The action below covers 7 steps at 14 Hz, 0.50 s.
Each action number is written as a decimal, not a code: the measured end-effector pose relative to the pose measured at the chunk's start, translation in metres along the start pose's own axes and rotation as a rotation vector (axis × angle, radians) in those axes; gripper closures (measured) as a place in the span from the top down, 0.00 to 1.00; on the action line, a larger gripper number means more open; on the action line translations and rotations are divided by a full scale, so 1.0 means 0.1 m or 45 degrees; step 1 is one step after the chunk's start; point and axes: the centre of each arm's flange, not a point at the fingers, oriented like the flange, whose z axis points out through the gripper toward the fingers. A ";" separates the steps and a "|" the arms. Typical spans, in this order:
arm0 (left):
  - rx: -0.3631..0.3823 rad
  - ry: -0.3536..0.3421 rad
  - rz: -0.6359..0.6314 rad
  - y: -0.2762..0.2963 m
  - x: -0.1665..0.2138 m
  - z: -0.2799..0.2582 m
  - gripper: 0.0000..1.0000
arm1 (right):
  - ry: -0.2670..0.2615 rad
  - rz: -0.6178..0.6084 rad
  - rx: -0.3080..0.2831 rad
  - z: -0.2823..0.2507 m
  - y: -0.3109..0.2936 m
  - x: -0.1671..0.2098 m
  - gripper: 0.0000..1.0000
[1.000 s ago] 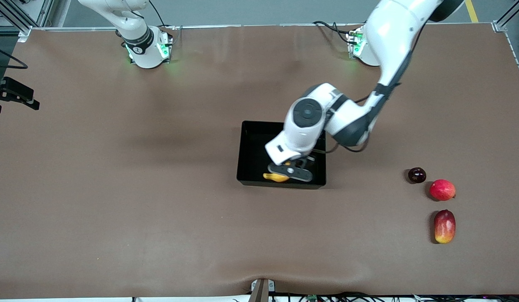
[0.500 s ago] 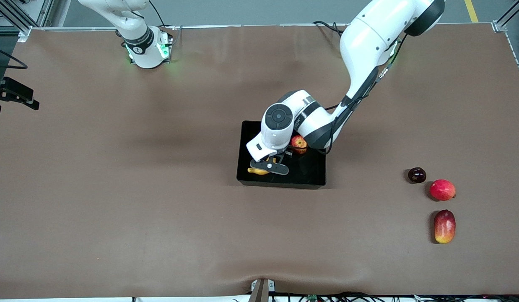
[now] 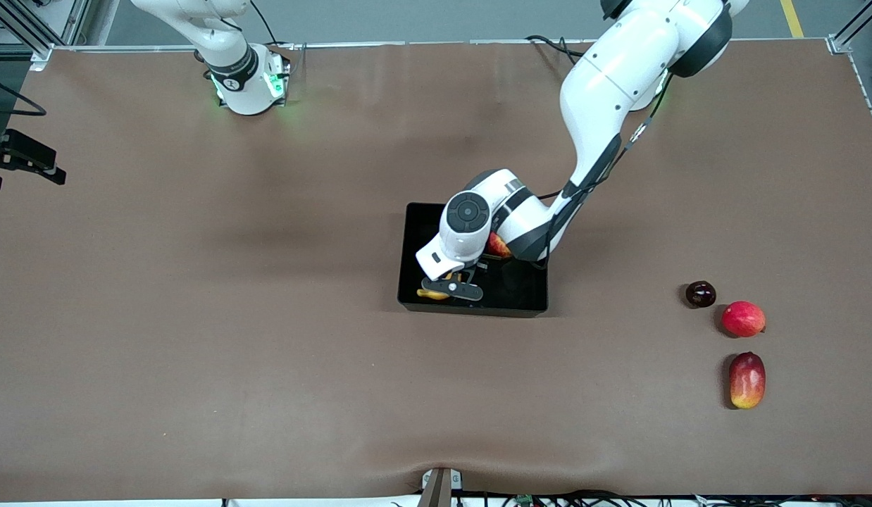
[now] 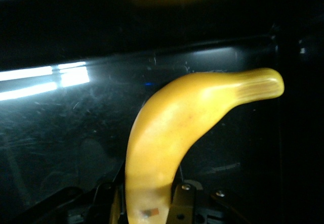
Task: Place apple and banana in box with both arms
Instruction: 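Lower the banana into the box beside the apple and open the left gripper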
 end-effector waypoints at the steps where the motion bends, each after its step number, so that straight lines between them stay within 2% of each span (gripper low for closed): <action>1: 0.000 0.002 0.000 0.01 0.00 0.00 0.35 | 0.000 0.000 0.000 0.00 0.00 0.00 1.00; 5: 0.004 0.021 -0.031 -0.05 0.07 -0.03 0.37 | 0.000 0.001 0.000 0.00 0.00 0.00 1.00; 7: 0.010 0.068 -0.057 -0.18 0.23 -0.16 0.57 | 0.000 0.001 0.000 0.00 0.00 0.00 1.00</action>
